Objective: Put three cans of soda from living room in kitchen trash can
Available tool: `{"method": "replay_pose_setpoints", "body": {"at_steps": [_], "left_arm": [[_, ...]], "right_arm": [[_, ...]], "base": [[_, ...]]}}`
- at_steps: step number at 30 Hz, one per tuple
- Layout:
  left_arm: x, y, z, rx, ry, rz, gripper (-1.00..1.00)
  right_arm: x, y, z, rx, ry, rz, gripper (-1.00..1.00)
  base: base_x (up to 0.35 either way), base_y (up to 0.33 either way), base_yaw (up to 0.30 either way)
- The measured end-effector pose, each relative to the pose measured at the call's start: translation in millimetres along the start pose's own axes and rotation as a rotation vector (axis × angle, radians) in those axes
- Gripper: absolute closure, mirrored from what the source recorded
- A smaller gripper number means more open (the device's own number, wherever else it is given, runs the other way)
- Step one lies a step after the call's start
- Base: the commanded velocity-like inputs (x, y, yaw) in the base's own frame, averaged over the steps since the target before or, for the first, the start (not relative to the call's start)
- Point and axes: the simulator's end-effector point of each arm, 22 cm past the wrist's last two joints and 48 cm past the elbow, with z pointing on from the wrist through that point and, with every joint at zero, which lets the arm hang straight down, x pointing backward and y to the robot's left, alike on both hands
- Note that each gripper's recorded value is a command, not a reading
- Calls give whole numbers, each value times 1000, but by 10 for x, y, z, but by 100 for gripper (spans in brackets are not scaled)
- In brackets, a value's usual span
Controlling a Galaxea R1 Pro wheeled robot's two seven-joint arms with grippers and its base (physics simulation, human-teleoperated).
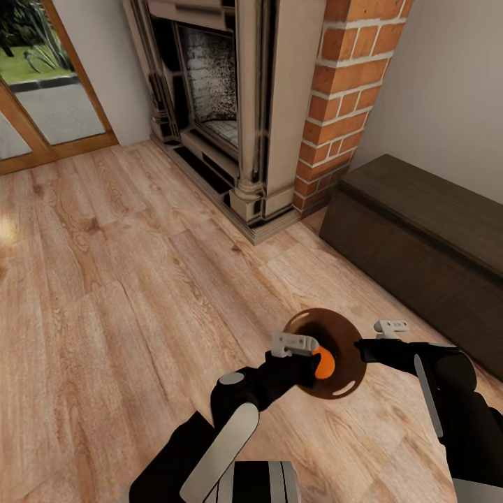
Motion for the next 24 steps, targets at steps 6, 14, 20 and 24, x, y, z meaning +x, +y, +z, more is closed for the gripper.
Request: {"method": "replay_pose_setpoints", "body": {"at_steps": [6, 14, 20, 24], "left_arm": [[-118, 77, 7, -38, -45, 6, 100], [-195, 156, 19, -73, -59, 26, 100], [-159, 202, 39, -86, -51, 26, 100], [-113, 287, 92, -105, -51, 16, 100]], "right_arm": [[0, 0, 0, 0, 0, 0, 100], [0, 0, 0, 0, 0, 0, 100], [0, -3, 0, 1, 0, -1, 100], [0, 4, 0, -2, 0, 0, 100]], "base": [[0, 0, 0], [0, 0, 0], [0, 0, 0], [0, 0, 0]]}}
